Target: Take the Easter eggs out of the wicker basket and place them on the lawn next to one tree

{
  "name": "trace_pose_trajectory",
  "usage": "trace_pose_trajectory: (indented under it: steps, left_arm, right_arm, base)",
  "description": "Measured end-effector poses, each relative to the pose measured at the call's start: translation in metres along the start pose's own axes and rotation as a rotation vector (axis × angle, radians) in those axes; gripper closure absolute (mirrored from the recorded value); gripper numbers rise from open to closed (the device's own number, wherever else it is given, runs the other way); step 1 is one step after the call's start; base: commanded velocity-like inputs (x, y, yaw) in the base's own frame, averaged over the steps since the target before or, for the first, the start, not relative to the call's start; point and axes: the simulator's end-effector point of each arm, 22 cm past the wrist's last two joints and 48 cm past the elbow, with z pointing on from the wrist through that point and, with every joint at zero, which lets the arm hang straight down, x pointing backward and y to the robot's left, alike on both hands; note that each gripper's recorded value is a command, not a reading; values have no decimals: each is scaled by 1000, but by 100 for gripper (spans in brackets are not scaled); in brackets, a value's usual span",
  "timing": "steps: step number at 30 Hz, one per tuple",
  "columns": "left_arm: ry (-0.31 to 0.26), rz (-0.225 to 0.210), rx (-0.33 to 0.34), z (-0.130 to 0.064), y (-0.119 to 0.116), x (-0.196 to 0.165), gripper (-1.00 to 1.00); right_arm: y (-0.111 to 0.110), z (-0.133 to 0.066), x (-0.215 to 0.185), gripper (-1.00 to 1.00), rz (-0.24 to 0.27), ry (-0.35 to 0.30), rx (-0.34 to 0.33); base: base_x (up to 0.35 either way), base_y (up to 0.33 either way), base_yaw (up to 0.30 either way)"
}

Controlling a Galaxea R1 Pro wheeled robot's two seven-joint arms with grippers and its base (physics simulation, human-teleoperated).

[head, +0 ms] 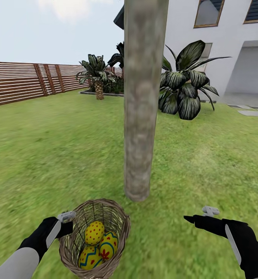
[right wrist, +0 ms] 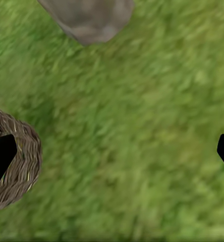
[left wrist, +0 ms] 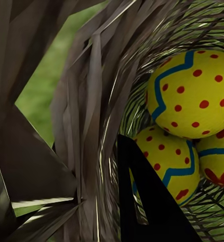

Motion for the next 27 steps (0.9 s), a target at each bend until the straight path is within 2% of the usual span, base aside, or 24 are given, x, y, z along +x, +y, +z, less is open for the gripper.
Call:
trace_pose_trajectory:
  steps: [27]
  left_arm:
    - [1,1,0,50,4,31,100]
  right_arm:
    - [-19,37,41,-100,1,0,0]
  base:
    - [0,0,0]
